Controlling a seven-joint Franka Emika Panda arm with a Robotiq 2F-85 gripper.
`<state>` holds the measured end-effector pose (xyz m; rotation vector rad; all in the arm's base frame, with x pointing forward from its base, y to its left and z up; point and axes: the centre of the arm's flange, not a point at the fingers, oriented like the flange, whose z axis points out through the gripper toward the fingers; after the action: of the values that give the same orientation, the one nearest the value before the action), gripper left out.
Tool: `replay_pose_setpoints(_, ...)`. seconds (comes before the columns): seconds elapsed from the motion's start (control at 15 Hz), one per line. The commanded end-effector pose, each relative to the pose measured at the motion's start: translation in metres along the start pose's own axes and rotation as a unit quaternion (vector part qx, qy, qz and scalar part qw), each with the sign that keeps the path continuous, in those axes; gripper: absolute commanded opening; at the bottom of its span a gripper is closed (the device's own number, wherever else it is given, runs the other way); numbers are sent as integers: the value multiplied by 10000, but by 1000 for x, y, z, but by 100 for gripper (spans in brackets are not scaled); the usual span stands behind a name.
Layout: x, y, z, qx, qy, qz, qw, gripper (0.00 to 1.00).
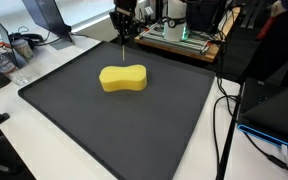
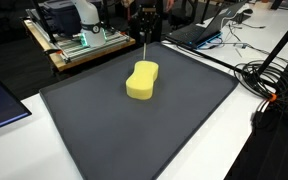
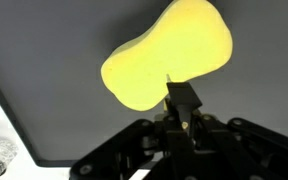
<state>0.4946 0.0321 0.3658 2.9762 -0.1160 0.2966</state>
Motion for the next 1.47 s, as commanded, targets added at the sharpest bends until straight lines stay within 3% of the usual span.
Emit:
replay_pose_setpoints(0.0, 2, -16, 21, -298, -53, 68, 9995, 3)
replay_pose_setpoints(0.93, 18, -9, 81, -101, -53, 559, 9984, 3)
replay_pose_setpoints(1.4, 19, -10, 100, -94, -269, 611, 9977, 3)
